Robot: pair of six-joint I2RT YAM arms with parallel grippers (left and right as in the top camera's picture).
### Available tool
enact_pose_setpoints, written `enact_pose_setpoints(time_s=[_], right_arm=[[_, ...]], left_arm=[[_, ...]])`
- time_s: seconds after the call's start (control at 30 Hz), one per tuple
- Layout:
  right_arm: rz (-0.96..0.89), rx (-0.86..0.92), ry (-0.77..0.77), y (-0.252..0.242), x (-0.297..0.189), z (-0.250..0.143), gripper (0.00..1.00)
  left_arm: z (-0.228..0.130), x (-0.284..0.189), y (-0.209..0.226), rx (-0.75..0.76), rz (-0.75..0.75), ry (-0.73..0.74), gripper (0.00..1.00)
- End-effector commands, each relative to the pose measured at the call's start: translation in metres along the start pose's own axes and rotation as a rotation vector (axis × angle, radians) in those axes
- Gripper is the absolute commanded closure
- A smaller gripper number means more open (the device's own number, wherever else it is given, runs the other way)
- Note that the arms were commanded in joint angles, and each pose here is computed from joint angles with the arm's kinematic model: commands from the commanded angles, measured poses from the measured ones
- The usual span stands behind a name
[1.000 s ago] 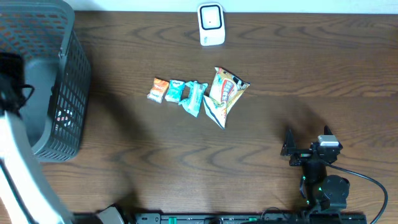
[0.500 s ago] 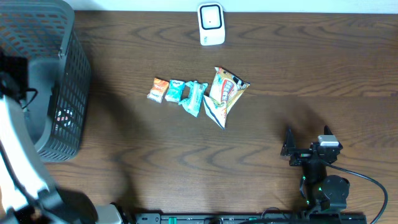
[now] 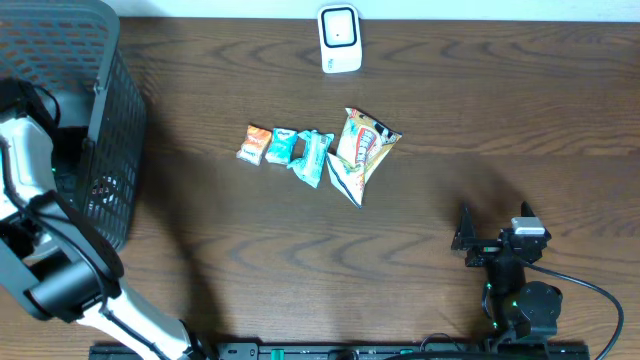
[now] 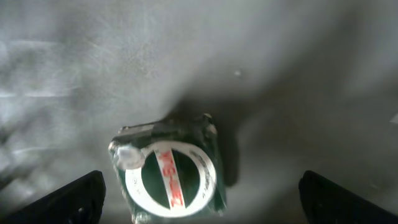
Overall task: Scan the item barcode
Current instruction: 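Reach the left gripper into the basket and grasp the green Zam-Buk tin, then lift the green tin out of the basket with the left gripper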
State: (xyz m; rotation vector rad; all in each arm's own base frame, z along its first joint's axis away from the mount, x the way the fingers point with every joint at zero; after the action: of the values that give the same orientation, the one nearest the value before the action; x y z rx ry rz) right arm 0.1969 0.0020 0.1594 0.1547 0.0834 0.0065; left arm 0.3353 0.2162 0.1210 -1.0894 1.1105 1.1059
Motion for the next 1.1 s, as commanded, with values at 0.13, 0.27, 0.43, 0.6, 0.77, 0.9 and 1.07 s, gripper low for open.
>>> enact_pose_setpoints(time_s=[0.13,0.27,0.43,0.6,0.77,0.9,1.07], right_arm=[[-0.002,-0.015,0.001,0.0,0.0,-0.001,0.01],[-0.001,-0.015,0.001,0.0,0.0,-0.001,0.01],[-0.002,-0.015,0.002,0.0,0.0,-0.001,0.01],[-0.002,-0.015,0.002,0.0,0.0,-0.001,0.01],[-0.002,-0.015,0.001,0.0,0.0,-0.001,0.01],[-0.002,-0.015,0.001,0.0,0.0,-0.001,0.01],[-0.002,-0.015,0.002,0.0,0.0,-0.001,0.01]], left_arm=[[-0.013,0.042,0.001,-0.001,0.078,0.094,0.02],[-0.017,0.057,0.005,0.0,0.112,0.12,0.02],[-0.019,0.065,0.007,0.001,0.13,0.134,0.02],[-0.019,0.064,0.007,0.002,0.13,0.134,0.02],[-0.017,0.056,0.007,-0.001,0.119,0.126,0.29],[-0.014,0.039,0.004,-0.002,0.08,0.096,0.59],[-0.009,0.009,-0.001,-0.004,0.01,0.04,0.78]])
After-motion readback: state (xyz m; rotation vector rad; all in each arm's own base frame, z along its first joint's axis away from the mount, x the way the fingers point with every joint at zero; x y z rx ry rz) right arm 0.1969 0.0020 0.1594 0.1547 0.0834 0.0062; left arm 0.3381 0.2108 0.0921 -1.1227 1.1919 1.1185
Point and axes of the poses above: each gripper's point midway between its finger pads, its own x axis out along the fingers, its own y axis along the line the jaws close on, z = x × y, the point moved 5 cm from there along -x, back along the fingers, and after that the axes turned 7 degrees about x, right-handed, at the moved point
